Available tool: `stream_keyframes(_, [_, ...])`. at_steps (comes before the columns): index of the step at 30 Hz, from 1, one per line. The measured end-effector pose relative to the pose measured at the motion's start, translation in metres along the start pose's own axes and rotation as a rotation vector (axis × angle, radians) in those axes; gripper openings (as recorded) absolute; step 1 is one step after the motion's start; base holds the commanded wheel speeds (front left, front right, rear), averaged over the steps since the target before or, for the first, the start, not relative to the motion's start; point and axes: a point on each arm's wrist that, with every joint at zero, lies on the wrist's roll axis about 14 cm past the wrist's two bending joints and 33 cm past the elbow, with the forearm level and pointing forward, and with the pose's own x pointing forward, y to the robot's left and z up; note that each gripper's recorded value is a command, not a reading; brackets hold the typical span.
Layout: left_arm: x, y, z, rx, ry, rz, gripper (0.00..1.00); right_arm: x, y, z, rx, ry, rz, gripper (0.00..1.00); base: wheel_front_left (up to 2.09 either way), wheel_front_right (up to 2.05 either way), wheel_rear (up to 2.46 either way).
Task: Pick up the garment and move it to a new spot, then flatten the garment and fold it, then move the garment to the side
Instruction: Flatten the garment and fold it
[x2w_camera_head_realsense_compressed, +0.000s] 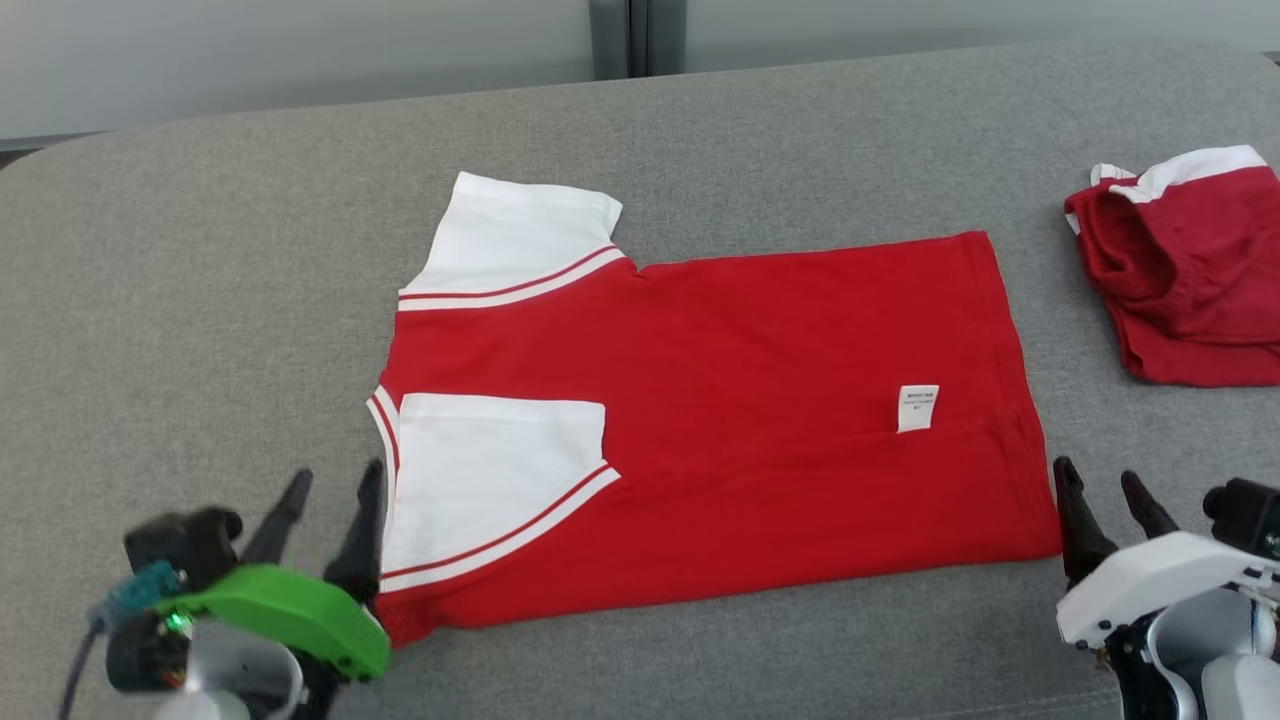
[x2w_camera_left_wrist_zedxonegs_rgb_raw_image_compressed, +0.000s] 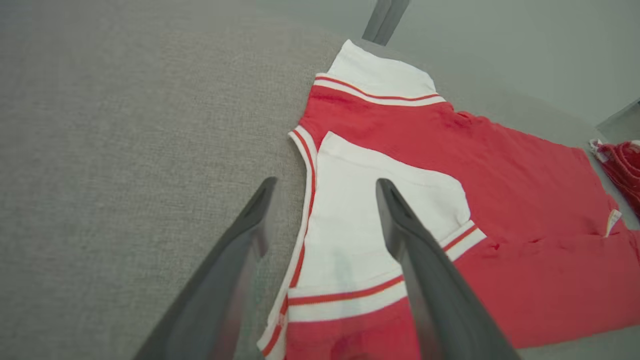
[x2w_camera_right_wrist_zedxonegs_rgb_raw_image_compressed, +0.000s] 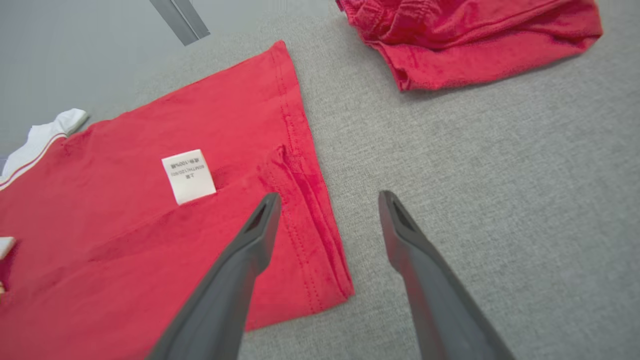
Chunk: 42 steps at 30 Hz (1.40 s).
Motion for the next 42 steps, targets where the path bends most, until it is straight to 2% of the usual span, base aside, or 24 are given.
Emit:
stream_keyframes(4, [0.032, -0.011, 0.056, 0.193, -0.056, -0.093, 1.0, 0.014, 0.016, 0.016, -0.036, -0.032, 0.037, 1.0, 0.0, 0.0, 0.0])
stream_keyframes(7, [0.063, -0.027, 0.116, 0.362, -0.132, -0.161, 1.0, 0.03, 0.032, 0.031, -0.061, -0.057, 0.077, 1.0, 0.0, 0.0, 0.0])
stream_keyframes(10, [0.09, -0.04, 0.15, 0.46, -0.129, -0.198, 1.0, 0.046, 0.048, 0.044, -0.088, -0.08, 0.113, 1.0, 0.0, 0.0, 0.0])
stream_keyframes(14, [0.131, -0.047, 0.162, 0.54, -0.045, -0.215, 1.0, 0.068, 0.067, 0.055, -0.127, -0.098, 0.159, 1.0, 0.0, 0.0, 0.0])
stream_keyframes(18, [0.17, -0.044, 0.148, 0.489, 0.069, -0.226, 1.0, 0.089, 0.078, 0.056, -0.149, -0.096, 0.186, 1.0, 0.0, 0.0, 0.0])
stream_keyframes(22, [0.203, -0.028, 0.11, 0.454, 0.23, -0.214, 1.0, 0.109, 0.084, 0.055, -0.166, -0.096, 0.202, 1.0, 0.0, 0.0, 0.0])
stream_keyframes(29, [0.237, 0.002, 0.046, 0.38, 0.439, -0.216, 1.0, 0.132, 0.068, 0.037, -0.182, -0.064, 0.171, 1.0, 0.0, 0.0, 0.0])
stream_keyframes(34, [0.254, 0.014, 0.02, 0.355, 0.494, -0.223, 1.0, 0.137, 0.046, 0.024, -0.197, -0.041, 0.118, 1.0, 0.0, 0.0, 0.0])
stream_keyframes(42, [0.268, 0.0, 0.004, 0.328, 0.505, -0.285, 1.0, 0.137, 0.025, 0.019, -0.21, -0.026, 0.066, 1.0, 0.0, 0.0, 0.0])
